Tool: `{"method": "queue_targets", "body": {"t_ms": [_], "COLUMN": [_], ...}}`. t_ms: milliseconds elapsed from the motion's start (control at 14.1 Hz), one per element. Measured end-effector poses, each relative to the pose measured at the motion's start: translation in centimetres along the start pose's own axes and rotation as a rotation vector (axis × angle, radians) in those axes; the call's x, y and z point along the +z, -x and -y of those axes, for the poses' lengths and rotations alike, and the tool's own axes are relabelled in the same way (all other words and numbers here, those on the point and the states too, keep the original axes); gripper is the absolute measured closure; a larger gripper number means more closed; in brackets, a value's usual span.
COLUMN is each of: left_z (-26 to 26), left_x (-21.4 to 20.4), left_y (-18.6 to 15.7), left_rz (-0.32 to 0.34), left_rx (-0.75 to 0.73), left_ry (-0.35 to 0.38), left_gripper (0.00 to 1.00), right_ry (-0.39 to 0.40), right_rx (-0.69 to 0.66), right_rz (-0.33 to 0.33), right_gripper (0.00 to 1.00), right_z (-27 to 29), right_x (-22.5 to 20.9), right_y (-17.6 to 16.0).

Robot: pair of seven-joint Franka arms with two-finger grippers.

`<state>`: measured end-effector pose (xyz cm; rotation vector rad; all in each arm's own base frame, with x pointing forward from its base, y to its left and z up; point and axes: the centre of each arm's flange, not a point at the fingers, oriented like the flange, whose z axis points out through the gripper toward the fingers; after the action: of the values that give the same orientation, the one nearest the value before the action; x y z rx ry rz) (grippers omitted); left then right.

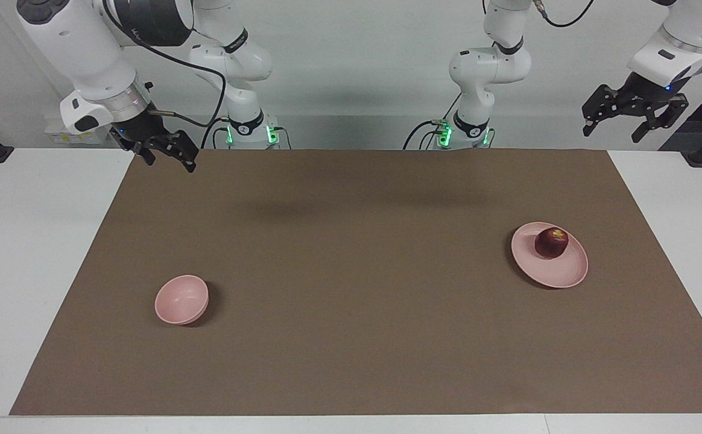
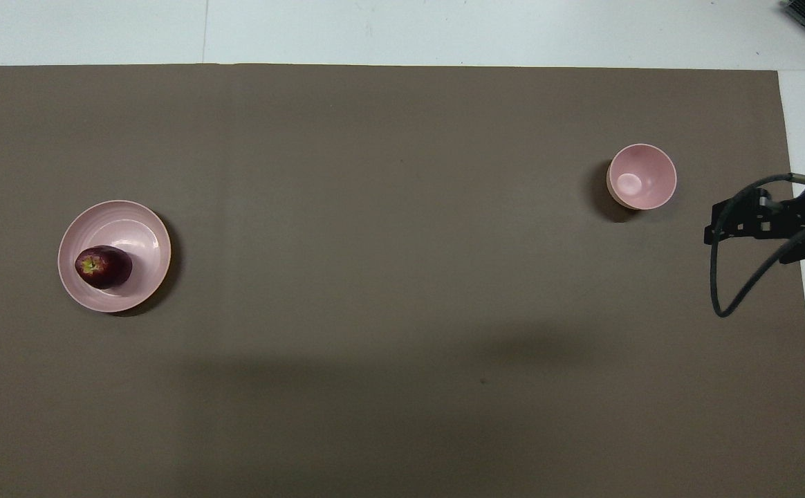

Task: Move apple from plate to bowl
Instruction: 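Lower the left gripper onto the apple while the right gripper rises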

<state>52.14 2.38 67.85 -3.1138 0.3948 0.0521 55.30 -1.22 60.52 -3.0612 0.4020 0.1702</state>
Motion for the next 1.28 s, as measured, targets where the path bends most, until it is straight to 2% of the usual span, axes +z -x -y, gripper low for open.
{"method": "queue_targets", "body": {"t_ms": [285, 498, 854, 1067, 1281], "left_z": [-0.3, -0.1, 1.1, 2.1, 2.4], "left_x": [0.3, 2.8, 11.6, 17.0, 21.4], "left_y": [-0.2, -0.5, -2.8, -2.5, -1.9], "left_rz": [-0.003, -0.026, -0.105, -0.103, -0.11], "left_rx": [0.006, 0.005, -0.004, -0.023, -0.031], "left_ry": [-0.001, -0.007, -0.03, -0.028, -0.03], "left_gripper": [0.0, 0.0, 0.0, 0.0, 0.0], "right_ry": [-0.005, -0.068, -0.124, -0.171, -0.232], "right_rx": [0.029, 0.116, 0.282, 0.396, 0.525], "right_rz": [0.004, 0.045, 0.117, 0.151, 0.251], "right_gripper": [0.0, 0.0, 0.0, 0.0, 0.0], "right_z": [0.0, 0.8, 2.3, 4.7, 7.3], "right_x": [0.1, 1.0, 3.0, 4.4, 7.0], "right_y": [0.2, 0.4, 0.6, 0.0, -0.8]}}
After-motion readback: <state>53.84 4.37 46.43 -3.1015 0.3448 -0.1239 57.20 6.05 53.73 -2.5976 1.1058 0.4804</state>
